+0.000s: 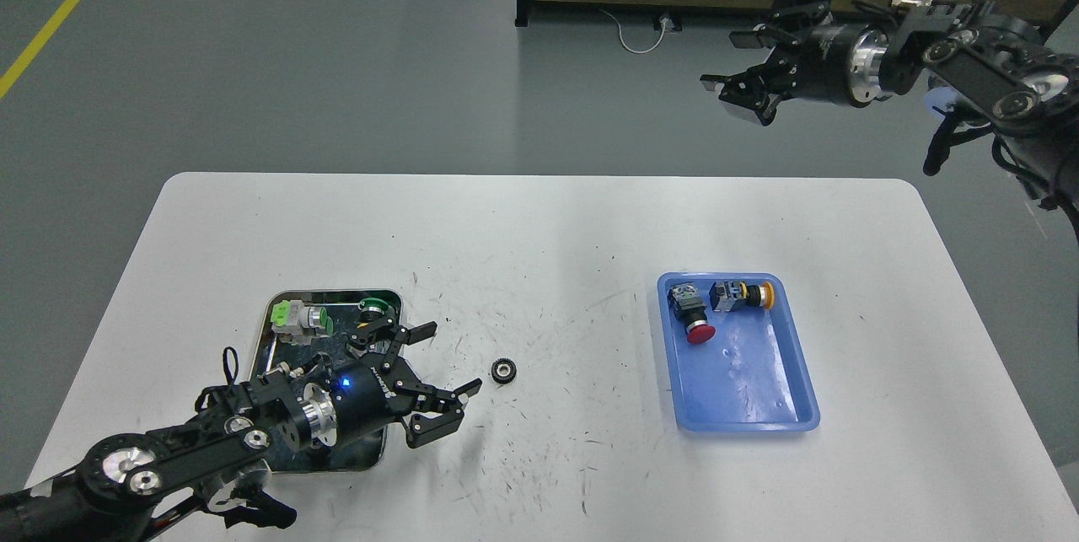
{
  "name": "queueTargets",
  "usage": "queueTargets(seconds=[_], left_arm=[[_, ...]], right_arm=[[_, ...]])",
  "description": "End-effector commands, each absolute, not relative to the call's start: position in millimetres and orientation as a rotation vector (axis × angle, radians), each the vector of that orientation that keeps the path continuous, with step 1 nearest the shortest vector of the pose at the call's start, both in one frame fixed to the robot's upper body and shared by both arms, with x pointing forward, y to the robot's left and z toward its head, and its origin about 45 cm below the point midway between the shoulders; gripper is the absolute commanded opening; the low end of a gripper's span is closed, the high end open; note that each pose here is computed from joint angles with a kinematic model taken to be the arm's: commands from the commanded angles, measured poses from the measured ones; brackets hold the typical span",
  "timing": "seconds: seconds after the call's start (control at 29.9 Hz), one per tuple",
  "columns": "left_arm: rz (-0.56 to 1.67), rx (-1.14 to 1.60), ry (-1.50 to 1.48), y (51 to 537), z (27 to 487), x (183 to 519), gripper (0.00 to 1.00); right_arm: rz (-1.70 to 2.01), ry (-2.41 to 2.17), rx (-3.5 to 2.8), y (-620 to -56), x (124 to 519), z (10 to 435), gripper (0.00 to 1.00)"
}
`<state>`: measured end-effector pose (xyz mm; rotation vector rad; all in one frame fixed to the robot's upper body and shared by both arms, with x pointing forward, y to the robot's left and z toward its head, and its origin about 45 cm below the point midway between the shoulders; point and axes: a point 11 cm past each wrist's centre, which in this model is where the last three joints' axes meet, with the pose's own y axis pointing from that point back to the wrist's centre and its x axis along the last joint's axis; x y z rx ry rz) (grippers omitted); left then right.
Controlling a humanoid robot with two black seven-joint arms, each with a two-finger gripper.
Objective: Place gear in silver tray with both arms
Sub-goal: 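Grasp the gear lying on the table with the left gripper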
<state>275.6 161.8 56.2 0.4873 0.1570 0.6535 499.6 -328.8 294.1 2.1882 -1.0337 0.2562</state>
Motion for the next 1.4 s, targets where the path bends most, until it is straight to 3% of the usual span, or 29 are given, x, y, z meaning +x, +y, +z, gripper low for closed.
queueTargets(seconds=[0.0,0.33,0.67,1.2,1.37], left_arm=[[0.680,0.496,0.159,139.6,42.1,275.6,0.98],[0.700,0.546,0.164,123.1,18.2,273.7,0.97],[0.705,0.557,0.147,111.5,14.7,278.1,0.90],[0.693,0.595,0.141,113.1,11.6,277.9,0.54],[0.683,0.601,0.139,112.3,12.4,279.1,0.36]], right_arm=[[0.253,-1.061,2.181,-336.3,500.1,297.3,0.65],[0.236,-1.062,2.174,-340.6,497.3,291.0,0.66],[0.221,-1.062,2.170,-344.0,494.6,284.7,0.66],[0.206,-1.071,2.159,-351.5,491.5,280.7,0.66],[0.204,-1.070,2.159,-351.7,491.2,280.0,0.66]])
